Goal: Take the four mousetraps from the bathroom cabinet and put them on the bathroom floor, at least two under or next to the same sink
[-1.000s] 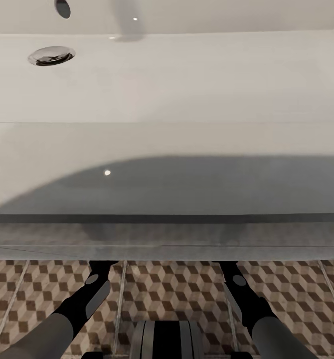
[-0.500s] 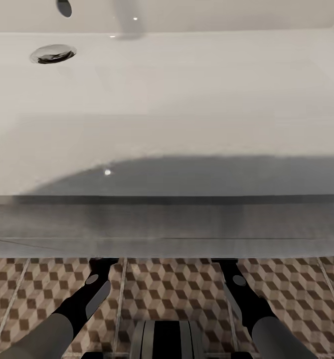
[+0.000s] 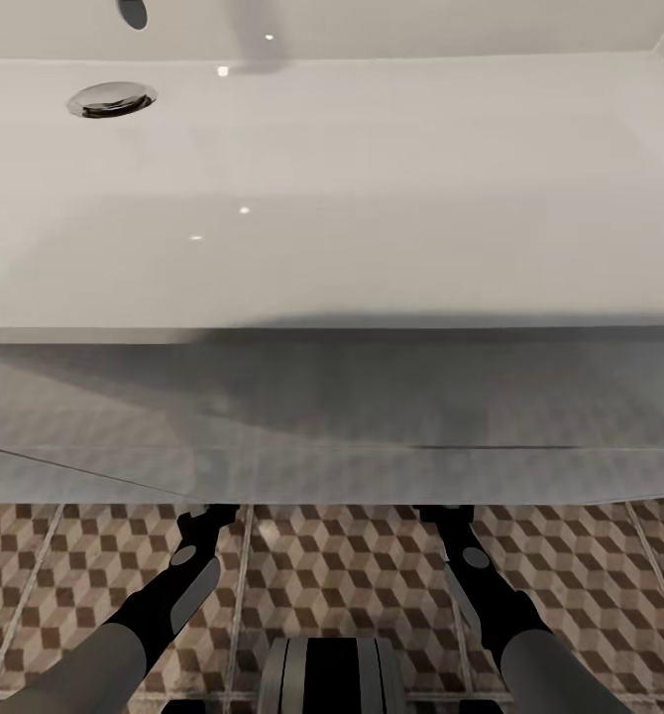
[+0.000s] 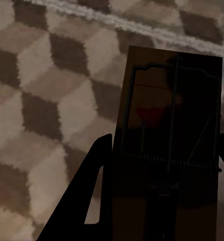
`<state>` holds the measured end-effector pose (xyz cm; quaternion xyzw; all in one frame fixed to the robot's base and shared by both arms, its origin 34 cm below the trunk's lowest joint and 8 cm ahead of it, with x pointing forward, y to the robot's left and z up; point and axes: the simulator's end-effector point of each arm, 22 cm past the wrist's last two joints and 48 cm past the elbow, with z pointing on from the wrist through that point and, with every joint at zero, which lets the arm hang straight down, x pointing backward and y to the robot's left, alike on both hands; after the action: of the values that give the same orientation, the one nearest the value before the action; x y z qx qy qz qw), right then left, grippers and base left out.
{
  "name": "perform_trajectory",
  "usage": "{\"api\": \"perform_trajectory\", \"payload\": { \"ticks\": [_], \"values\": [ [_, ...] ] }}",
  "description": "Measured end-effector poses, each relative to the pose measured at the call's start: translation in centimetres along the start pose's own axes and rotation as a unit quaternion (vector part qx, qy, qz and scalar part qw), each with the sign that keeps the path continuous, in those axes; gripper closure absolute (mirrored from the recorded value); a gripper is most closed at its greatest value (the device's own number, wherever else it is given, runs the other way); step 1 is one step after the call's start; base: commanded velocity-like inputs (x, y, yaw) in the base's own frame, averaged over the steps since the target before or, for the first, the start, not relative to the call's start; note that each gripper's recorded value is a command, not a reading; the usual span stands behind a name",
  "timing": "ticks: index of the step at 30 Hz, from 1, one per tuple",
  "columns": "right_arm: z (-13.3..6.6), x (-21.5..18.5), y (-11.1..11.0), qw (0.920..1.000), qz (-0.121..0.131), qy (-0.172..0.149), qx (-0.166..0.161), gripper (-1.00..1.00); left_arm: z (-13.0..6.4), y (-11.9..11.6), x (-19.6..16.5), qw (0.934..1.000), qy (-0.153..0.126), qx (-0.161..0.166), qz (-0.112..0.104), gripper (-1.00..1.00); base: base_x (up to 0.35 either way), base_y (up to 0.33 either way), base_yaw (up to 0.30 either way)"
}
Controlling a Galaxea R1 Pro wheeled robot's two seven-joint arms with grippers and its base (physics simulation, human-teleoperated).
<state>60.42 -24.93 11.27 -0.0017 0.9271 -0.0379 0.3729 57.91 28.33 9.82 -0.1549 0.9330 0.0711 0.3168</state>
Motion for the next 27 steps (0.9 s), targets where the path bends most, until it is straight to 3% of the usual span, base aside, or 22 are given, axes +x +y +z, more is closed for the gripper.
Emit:
{"api": "perform_trajectory", "payload": {
  "ticks": [27],
  "values": [
    [0.04, 0.10, -0.69, 1.0000, 0.001, 0.002, 0.007, 1.00, 0.01, -0.13, 0.13, 1.0000, 0.003, 0.003, 0.001, 1.00, 0.000, 0.000, 0.000]
  ]
}}
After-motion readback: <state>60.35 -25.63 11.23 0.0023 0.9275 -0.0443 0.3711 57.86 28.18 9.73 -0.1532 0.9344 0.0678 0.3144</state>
